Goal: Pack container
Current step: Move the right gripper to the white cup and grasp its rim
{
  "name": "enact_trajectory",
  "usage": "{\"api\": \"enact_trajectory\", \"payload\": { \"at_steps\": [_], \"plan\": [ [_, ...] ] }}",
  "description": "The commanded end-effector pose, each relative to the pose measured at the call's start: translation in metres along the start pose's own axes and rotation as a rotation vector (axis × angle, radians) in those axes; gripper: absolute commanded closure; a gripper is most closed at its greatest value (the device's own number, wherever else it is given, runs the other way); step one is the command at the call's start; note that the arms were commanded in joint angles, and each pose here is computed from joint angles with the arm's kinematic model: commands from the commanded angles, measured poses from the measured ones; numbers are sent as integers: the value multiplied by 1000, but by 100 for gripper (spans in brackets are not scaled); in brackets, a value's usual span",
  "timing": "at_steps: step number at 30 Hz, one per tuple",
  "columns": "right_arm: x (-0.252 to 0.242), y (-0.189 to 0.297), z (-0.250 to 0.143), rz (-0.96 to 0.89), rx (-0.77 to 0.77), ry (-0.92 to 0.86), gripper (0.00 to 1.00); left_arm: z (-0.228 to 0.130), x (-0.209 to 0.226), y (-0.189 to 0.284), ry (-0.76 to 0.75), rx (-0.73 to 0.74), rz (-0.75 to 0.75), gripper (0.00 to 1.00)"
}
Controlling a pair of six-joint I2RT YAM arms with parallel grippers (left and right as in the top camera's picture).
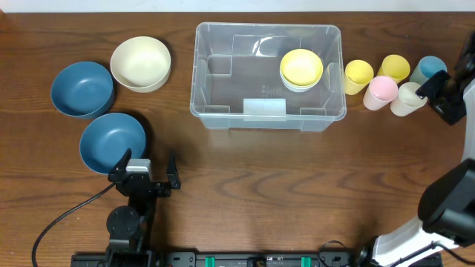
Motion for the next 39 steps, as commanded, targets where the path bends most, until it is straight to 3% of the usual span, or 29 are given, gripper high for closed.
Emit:
{"api": "enact_trajectory", "payload": {
  "at_steps": [1,26,39],
  "plan": [
    [-9,-13,6,8,7,-13,39,-14,7,-1,-15,44,29,2],
    [7,-88,18,70,44,75,51,-14,7,-1,-15,44,29,2],
    [23,-95,11,79,44,118,82,-14,7,-1,-15,44,29,2]
  ]
}}
Point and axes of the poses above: each gripper's point midway between its finger pads, its own y axis back along the fingers, its own x axis along the line the jaws close on, z = x × y, the point moved 3 cm from there along y, back along the fingers, and after that the axes turned 14 degrees about y, right-handed, at the moved point
